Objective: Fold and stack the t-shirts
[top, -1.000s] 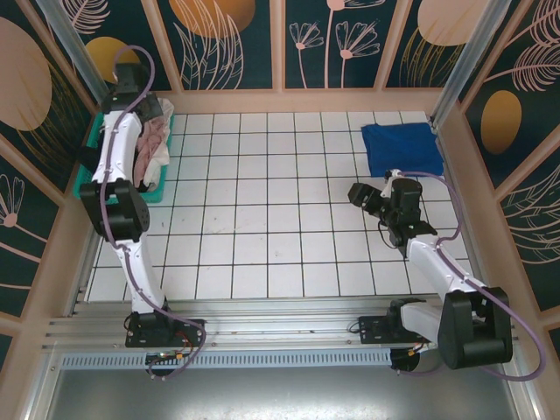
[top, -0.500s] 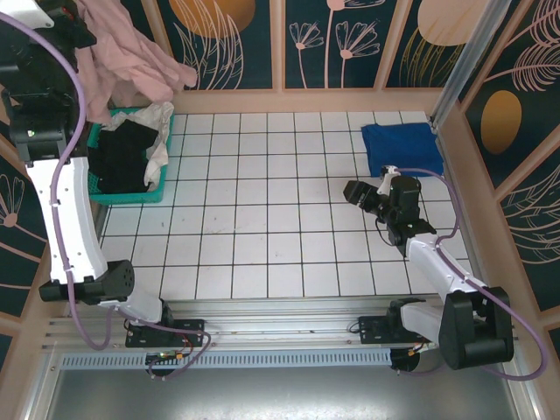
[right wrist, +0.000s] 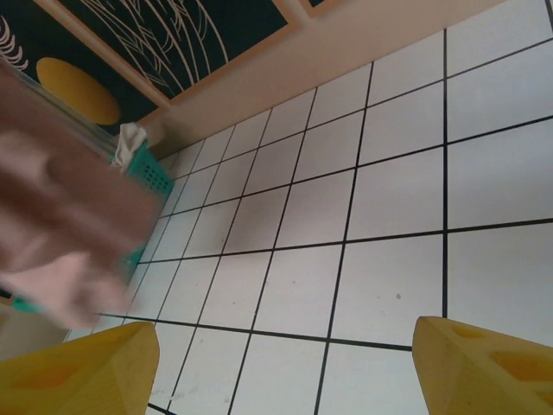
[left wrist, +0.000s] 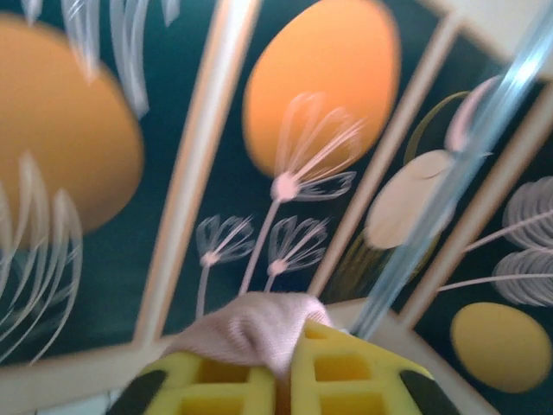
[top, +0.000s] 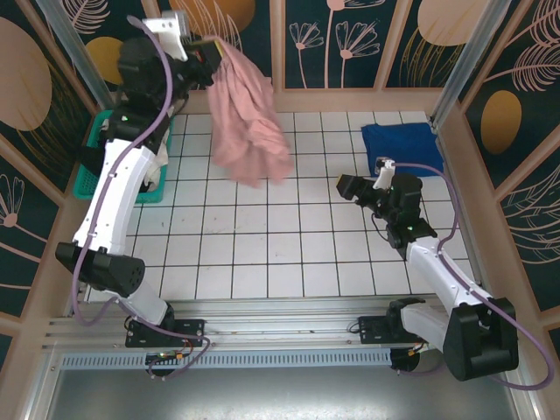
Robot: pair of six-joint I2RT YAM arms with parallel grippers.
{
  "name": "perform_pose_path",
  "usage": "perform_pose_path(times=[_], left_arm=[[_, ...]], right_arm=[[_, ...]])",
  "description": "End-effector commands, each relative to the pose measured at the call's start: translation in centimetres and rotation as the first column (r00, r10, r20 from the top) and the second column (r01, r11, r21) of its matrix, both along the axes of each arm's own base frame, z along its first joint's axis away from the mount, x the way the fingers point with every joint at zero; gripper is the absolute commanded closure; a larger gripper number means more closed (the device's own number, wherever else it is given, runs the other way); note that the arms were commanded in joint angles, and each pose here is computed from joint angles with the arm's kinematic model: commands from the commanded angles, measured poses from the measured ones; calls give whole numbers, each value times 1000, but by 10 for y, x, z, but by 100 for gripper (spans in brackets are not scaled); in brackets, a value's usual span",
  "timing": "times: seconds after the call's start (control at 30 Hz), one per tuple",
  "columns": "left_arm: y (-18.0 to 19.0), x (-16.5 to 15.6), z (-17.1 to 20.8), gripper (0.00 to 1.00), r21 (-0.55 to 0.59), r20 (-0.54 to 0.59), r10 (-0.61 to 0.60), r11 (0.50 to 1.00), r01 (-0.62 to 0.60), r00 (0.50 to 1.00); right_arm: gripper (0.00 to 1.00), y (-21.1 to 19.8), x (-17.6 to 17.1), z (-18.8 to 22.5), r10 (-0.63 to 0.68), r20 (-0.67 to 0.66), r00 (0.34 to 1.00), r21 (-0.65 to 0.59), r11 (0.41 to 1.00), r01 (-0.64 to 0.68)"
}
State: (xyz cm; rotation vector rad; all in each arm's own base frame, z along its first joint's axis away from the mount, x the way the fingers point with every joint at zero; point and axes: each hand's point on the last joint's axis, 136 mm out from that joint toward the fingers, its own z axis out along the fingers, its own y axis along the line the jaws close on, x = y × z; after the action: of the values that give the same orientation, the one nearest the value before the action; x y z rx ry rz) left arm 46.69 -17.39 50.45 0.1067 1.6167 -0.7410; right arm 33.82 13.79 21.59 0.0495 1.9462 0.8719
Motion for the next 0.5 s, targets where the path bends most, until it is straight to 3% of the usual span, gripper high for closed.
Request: perform_pose_path(times=[0.0,0.03,0.13,0.2,0.27,0.47], left_arm=[[25,31,-70,55,0,-126,165,986,-166,978],[31,39,-105,42,28,-194,203,979,-202,960],[50,50,-204,23,128,-365,284,959,-255,887],[56,46,-248,21,182,-426,314,948,-260,848],[40,41,-301,20,178,-509,239,969,-170,827],[-37,21,-368,14,212,-591,73,975,66,803]], right_arm=[[23,2,4,6,-11,23,1000,-4,1000,11],[23,2,5,-2,-18,0,1000,-17,1000,18],[23,2,7,-29,-41,-66,997,-68,997,36],[23,1,9,-49,-58,-109,992,-100,994,47],[23,-1,15,-69,-77,-154,985,-134,989,57],[23,13,51,-97,-68,-205,976,-184,982,30]])
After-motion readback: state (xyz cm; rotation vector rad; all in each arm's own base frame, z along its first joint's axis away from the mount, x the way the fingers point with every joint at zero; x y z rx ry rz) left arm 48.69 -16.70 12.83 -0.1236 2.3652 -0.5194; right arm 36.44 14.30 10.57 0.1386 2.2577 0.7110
